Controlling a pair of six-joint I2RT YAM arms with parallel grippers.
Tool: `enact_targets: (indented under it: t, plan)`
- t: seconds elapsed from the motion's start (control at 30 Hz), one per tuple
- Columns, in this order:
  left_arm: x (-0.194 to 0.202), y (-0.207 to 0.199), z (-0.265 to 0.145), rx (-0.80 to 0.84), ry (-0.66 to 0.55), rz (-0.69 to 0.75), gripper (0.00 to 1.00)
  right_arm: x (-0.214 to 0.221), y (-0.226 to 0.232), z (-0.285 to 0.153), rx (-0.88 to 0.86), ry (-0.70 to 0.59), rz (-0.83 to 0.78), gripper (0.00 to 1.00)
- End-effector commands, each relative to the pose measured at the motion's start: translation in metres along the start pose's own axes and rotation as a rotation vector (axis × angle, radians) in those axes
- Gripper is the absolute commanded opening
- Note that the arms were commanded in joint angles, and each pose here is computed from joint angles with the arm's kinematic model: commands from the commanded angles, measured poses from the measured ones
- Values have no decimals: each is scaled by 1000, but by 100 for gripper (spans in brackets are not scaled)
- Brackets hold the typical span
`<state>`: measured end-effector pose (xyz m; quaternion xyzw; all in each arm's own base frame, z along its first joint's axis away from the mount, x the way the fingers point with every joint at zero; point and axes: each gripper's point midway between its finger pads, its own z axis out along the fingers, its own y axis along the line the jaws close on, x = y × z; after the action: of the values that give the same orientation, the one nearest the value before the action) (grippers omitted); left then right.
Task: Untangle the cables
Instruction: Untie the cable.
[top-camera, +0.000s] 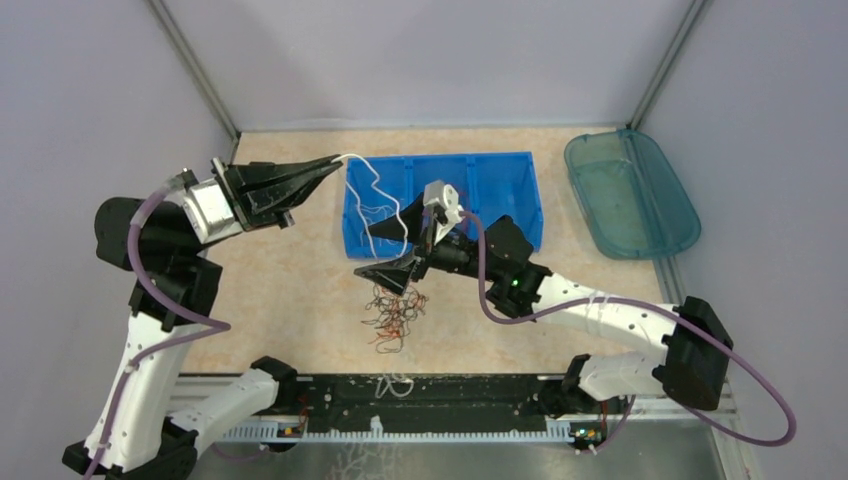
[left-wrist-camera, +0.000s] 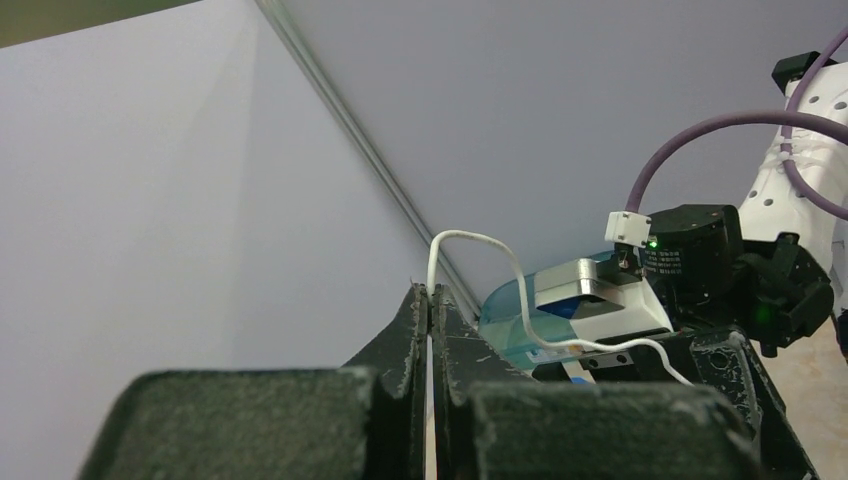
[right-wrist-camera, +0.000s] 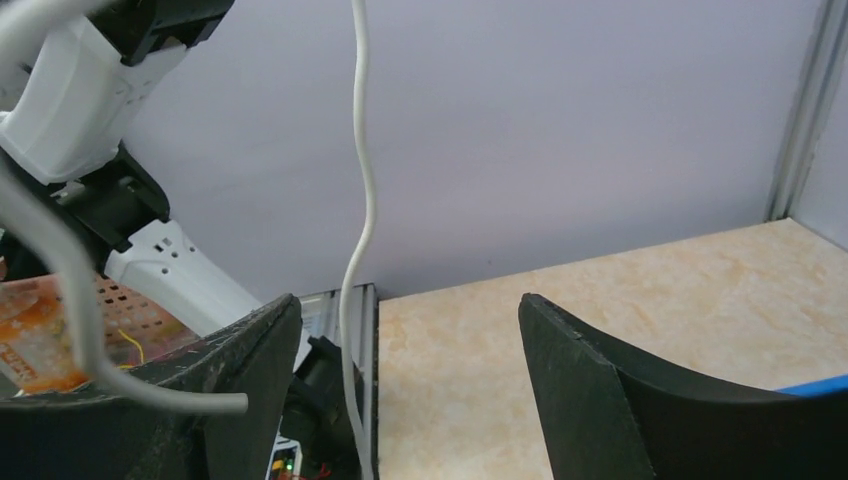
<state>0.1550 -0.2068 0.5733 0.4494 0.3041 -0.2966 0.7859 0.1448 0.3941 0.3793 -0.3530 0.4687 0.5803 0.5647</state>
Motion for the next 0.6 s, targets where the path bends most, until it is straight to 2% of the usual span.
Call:
enact_targets:
  t: [0.0, 0.3, 0.57]
  plan:
    - [-7, -4, -2, 12, -18, -5, 0, -33, 18, 6, -76, -118, -30, 77]
    - [-23, 3, 4, 7, -52, -2, 0, 22, -16, 5, 54, -45, 31, 48]
    - [-38, 13, 10, -10, -83, 21, 0, 70, -38, 2, 133, -18, 112, 34]
